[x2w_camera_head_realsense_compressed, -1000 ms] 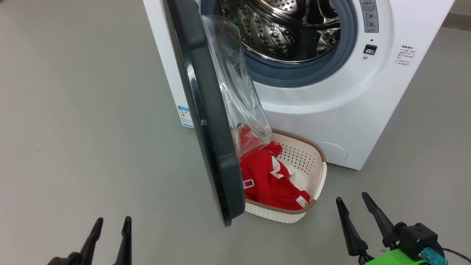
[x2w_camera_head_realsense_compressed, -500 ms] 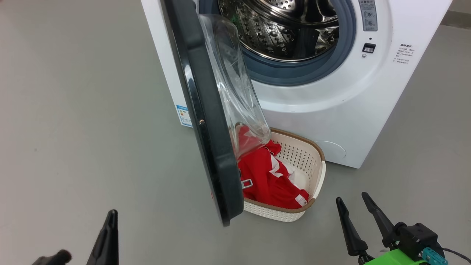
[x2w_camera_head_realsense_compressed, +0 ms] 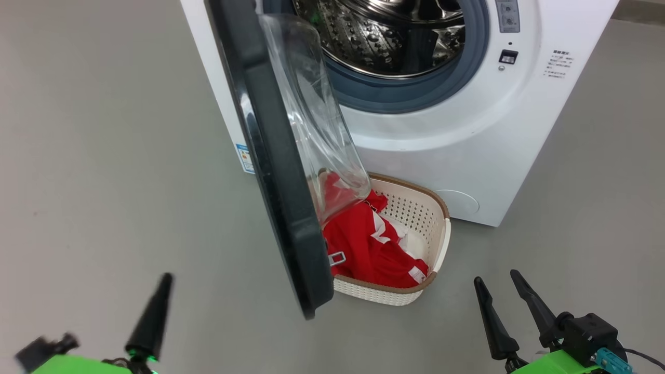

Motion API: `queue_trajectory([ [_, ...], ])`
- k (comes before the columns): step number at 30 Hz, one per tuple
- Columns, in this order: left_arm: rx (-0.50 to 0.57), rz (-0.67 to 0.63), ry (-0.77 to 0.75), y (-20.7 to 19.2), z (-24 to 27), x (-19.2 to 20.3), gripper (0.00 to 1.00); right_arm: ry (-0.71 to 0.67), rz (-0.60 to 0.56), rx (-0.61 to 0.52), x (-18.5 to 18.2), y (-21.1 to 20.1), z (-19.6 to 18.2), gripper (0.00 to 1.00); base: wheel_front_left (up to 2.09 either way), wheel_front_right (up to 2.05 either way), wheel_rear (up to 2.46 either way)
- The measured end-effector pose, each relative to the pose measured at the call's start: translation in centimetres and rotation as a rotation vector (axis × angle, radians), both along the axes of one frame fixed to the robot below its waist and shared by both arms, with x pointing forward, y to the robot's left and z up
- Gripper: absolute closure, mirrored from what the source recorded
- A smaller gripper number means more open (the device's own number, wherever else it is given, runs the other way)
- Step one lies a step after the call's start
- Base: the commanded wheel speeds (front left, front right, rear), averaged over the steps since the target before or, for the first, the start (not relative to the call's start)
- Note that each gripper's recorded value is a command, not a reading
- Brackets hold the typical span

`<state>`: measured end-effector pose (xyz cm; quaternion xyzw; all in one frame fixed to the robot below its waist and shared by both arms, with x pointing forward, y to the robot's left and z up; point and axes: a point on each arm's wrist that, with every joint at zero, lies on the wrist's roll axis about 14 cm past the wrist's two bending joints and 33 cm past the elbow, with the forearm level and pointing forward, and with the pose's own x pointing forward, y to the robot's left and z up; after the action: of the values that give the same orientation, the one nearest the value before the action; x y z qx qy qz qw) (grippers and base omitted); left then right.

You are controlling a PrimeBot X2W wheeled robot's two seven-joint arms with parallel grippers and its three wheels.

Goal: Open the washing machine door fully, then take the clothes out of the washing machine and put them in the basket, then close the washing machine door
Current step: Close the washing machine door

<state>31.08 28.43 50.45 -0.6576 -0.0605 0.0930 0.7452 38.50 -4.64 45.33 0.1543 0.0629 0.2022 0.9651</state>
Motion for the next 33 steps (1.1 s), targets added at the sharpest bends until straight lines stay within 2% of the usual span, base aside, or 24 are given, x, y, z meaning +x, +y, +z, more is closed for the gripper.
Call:
queue_trajectory([
  [4, -0.033, -0.210, -0.015, -2.8, 0.7, 0.9, 1.00, 0.004, -0.014, 0.000, 0.1, -0.5, -0.2, 0.00, 0.00, 0.00, 0.00],
  [6, -0.037, -0.262, -0.017, -3.3, 0.9, 1.2, 1.00, 0.005, -0.024, 0.000, 0.1, -0.8, -0.2, 0.00, 0.00, 0.00, 0.00],
  [23, -0.043, -0.538, -0.060, -9.7, 2.0, 5.7, 1.00, 0.007, -0.142, 0.003, 0.6, -4.5, -0.3, 0.00, 0.00, 0.00, 0.00],
  [33, -0.029, -0.632, -0.079, -12.6, 2.4, 8.4, 1.00, 0.005, -0.234, 0.024, 0.7, -7.4, 0.0, 0.00, 0.00, 0.00, 0.00],
])
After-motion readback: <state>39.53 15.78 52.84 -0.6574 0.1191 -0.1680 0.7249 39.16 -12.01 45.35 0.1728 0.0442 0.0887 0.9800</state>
